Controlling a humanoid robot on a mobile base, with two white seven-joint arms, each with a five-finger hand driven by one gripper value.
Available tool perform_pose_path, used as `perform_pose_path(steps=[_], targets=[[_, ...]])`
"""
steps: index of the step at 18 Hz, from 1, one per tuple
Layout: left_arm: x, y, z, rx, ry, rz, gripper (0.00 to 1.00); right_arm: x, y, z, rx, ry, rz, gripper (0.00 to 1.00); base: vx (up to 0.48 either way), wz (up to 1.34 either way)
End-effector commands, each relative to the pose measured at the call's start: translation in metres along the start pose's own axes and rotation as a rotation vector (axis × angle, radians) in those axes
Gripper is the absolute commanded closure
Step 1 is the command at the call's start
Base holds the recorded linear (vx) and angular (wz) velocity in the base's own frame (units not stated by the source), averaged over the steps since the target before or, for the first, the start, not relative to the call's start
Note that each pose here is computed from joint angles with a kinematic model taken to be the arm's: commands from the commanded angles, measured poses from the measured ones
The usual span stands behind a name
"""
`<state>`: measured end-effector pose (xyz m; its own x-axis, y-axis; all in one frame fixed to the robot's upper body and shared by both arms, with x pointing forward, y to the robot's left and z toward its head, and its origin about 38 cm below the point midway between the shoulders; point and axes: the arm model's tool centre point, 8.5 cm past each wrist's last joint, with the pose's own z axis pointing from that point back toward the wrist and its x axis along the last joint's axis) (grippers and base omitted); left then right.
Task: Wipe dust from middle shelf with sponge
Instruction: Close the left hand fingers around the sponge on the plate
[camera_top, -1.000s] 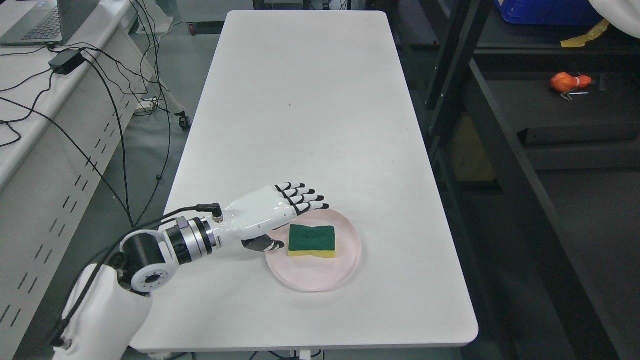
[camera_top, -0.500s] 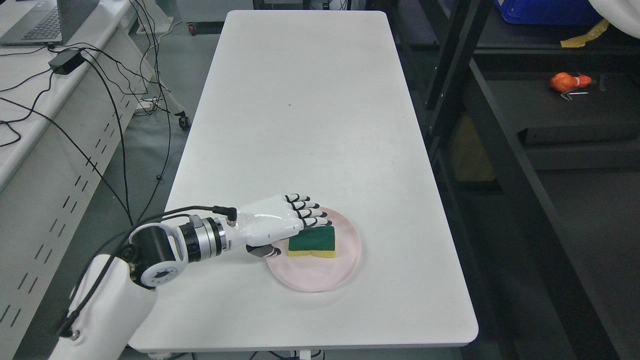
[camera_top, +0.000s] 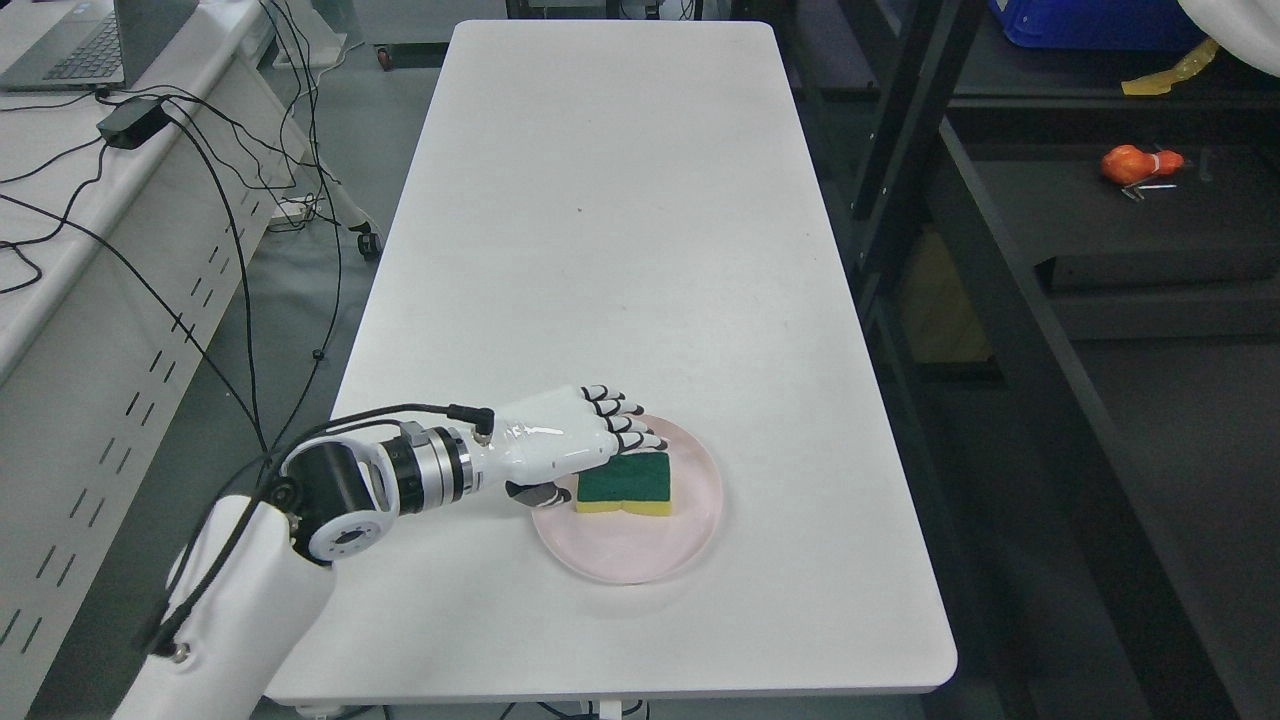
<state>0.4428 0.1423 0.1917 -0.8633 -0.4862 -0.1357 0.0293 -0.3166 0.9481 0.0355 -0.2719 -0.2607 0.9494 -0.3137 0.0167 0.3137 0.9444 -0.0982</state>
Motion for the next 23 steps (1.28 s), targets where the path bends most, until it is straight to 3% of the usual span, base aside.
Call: perform_pose_path(steps=[1,4,11,20,23], targets=[[0.006,-0.01,-0.018,-0.025,-0.021,0.04,0.24,0.01,-0.01,0.0,-0.014,-0.022,-0.002,0.0,0.0,0.0],[0.015,-0.013,-0.025,-0.03,-0.039,0.058,0.28,0.01,-0.01,0.0,-0.014,-0.022,-0.001,0.0,0.0,0.0],[0.007,-0.011,-0.016,0.019,-0.007,0.106,0.53,0.01,-0.01,0.0,-0.014,-0.022,-0.002,0.0,0.0,0.0],[-0.018,0.003,0.018,0.316,0.052,0.358,0.89,0.01,-0.01,0.0,-0.014,-0.022,-0.001,0.0,0.0,0.0],[-0.028,0.02,0.033,0.51,0.045,0.471,0.93,0.01,-0.01,0.0,-0.014,-0.022,-0.002,0.0,0.0,0.0]])
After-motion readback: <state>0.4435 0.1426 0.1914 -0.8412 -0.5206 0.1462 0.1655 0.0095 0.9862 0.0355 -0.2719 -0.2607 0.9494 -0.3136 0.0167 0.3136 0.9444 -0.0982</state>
